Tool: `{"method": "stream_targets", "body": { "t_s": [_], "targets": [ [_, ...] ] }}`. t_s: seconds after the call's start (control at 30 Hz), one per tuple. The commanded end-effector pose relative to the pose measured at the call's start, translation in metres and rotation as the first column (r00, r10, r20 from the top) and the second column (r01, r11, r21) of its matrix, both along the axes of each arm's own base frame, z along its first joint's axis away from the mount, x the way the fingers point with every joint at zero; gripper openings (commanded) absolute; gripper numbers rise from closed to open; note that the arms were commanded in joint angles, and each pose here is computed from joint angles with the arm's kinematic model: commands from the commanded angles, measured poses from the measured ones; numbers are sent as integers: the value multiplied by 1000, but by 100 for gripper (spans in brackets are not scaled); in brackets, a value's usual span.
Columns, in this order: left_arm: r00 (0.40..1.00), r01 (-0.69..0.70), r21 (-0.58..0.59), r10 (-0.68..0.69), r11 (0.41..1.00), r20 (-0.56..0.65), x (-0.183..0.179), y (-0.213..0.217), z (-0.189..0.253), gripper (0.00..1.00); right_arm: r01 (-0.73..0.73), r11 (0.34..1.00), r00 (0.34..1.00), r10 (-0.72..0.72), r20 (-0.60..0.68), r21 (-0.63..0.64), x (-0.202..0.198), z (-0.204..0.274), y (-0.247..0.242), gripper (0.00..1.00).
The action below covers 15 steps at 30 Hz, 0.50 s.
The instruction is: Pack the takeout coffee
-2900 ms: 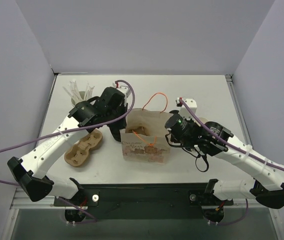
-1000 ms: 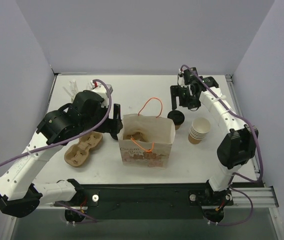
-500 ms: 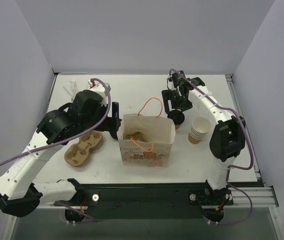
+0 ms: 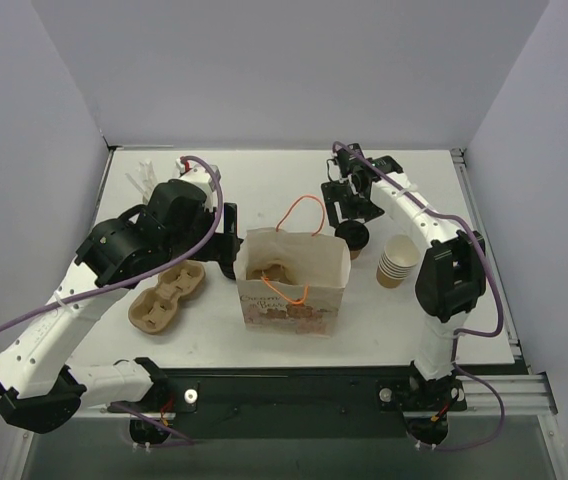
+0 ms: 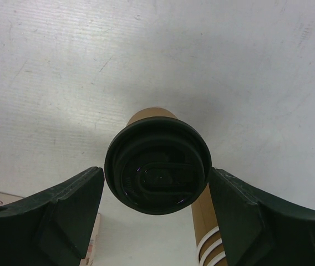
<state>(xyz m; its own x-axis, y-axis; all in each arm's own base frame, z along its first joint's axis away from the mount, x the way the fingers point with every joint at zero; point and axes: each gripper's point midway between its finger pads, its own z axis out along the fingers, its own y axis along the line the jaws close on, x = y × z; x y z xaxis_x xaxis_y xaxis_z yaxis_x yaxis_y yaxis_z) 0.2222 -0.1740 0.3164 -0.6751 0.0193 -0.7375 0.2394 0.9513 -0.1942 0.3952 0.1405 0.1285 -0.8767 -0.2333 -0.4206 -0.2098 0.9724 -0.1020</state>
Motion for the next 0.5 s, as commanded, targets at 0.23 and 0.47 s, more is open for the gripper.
{"method": "stream_targets", "body": {
  "t_s": [0.23,0.47],
  "targets": [
    [999,-10,-16,11,1000,45,4,2,15,91,0,1000,1000,0,-20,-19,-8,1,-11,78],
    [999,-11,-21,12,1000,43,5,1,16,91,-7,1000,999,6,-50,-17,-12,-9,-13,76]
  ]
}}
